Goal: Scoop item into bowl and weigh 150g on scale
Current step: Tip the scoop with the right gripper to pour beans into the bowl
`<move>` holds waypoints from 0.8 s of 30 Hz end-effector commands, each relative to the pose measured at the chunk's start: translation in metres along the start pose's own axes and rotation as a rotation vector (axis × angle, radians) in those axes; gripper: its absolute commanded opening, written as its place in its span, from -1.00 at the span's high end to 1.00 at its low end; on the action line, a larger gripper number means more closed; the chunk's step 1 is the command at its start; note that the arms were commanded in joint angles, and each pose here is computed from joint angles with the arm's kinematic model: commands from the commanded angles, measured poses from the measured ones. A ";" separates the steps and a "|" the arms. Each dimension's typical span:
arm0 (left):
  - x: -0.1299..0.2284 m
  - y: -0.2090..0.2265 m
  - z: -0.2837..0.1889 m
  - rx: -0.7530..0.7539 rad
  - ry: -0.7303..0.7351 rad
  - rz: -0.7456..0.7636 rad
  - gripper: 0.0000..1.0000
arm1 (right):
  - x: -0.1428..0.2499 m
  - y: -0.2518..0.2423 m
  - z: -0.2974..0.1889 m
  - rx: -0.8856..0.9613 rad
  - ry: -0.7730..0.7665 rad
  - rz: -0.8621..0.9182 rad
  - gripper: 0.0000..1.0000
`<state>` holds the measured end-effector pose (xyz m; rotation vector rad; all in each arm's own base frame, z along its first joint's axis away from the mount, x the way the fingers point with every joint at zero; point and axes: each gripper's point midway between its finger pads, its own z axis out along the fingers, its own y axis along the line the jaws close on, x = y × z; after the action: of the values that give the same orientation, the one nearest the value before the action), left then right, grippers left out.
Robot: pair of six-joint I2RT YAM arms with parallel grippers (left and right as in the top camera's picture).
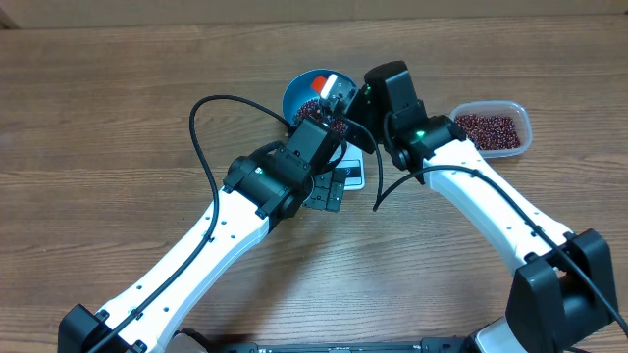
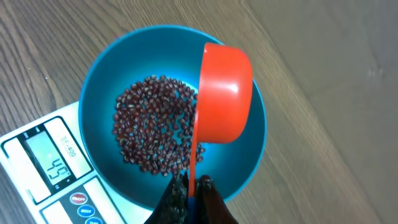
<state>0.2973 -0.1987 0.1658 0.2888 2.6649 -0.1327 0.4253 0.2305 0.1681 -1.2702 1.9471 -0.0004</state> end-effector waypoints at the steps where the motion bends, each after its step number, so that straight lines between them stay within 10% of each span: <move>1: -0.001 0.004 -0.002 -0.011 -0.009 0.002 -0.99 | -0.019 -0.014 -0.015 0.053 -0.044 -0.034 0.93; 24: -0.001 0.004 -0.002 -0.011 -0.009 0.002 -0.99 | 0.015 -0.035 -0.050 -0.242 -0.121 0.791 0.93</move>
<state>0.2973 -0.1987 0.1658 0.2888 2.6649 -0.1327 0.4241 0.1836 0.1660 -0.6112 2.3213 0.5618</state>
